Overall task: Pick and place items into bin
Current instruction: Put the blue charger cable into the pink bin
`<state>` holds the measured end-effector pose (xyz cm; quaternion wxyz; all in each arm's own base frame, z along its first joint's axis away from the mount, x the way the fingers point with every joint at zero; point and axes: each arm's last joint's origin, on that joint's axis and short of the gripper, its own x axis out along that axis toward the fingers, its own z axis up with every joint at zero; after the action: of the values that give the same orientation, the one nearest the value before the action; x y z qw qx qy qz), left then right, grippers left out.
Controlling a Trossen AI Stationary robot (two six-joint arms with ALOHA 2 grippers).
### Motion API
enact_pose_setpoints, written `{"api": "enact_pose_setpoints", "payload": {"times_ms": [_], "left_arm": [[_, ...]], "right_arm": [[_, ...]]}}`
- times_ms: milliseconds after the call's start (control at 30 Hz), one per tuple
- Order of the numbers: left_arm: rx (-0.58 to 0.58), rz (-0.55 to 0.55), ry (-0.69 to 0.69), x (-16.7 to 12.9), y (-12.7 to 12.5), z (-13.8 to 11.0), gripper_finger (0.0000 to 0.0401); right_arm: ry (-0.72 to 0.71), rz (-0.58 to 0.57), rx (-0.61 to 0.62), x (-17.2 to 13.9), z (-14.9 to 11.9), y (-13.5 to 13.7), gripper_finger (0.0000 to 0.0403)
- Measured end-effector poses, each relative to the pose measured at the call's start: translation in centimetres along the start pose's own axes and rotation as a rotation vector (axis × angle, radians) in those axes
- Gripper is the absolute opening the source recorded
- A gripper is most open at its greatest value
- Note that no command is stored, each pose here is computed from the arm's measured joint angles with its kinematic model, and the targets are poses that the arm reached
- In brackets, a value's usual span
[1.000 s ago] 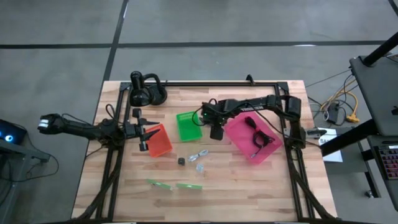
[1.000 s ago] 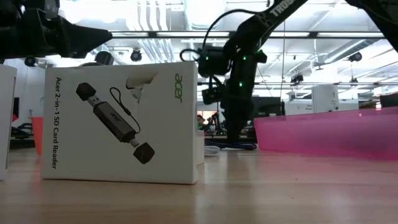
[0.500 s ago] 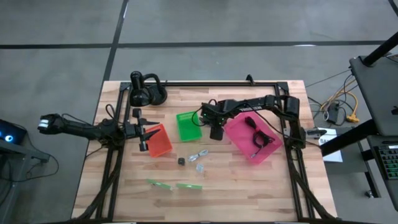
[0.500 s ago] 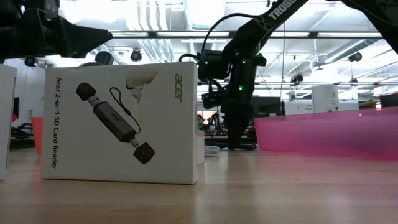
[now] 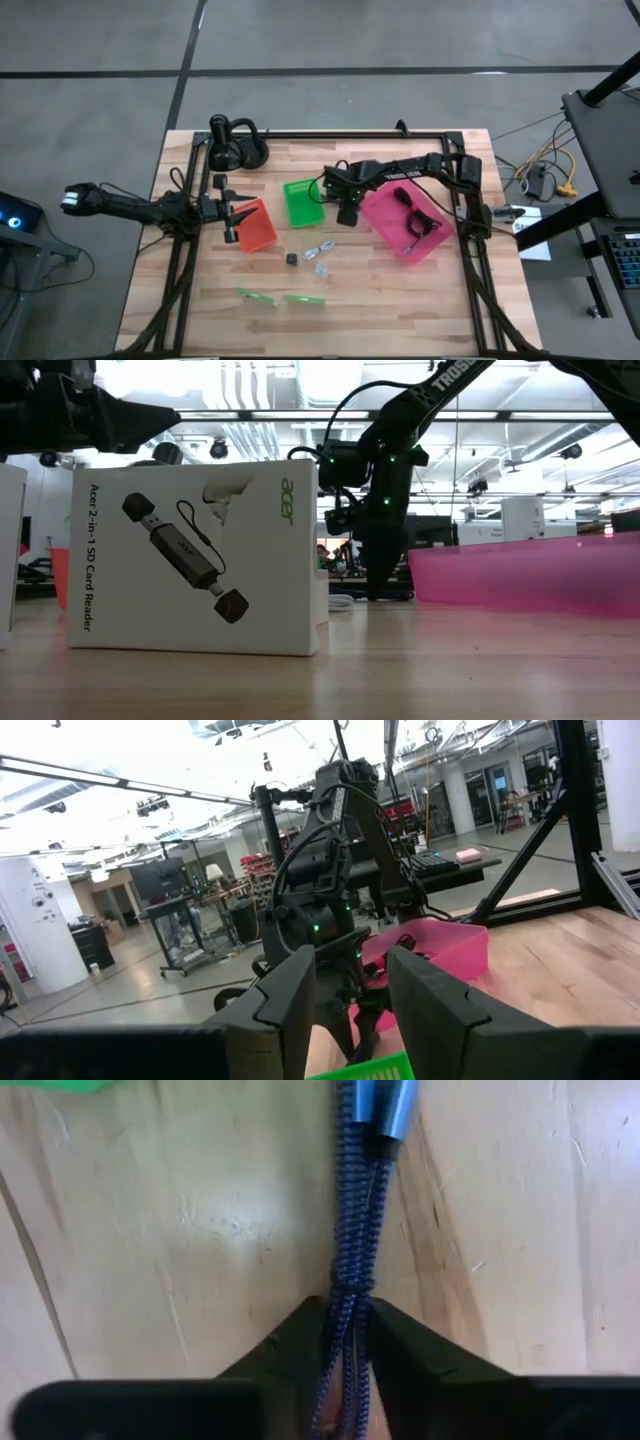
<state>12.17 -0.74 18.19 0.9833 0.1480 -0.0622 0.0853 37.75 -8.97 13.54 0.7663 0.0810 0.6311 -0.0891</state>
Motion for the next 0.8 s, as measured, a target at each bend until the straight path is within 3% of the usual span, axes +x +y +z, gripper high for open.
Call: {"api": "enact_pose_setpoints", "payload": {"times_ms": [167, 600, 800], "left_arm": [[0.0, 0.0, 0.0, 0.0, 0.0, 0.0, 0.0113], [0.0, 0.0, 0.0, 0.0, 0.0, 0.0, 0.0113], [0.0, 0.0, 0.0, 0.0, 0.0, 0.0, 0.0113]], "right_arm": [[0.0, -0.001, 0.014, 0.0, 0.0, 0.0, 0.0019], [-0.06, -0.02, 0.018, -2.4, 1.4, -0.2, 0.0014], [0.013, -0.053, 0.03, -4.5, 1.6, -0.2, 0.0013]]}}
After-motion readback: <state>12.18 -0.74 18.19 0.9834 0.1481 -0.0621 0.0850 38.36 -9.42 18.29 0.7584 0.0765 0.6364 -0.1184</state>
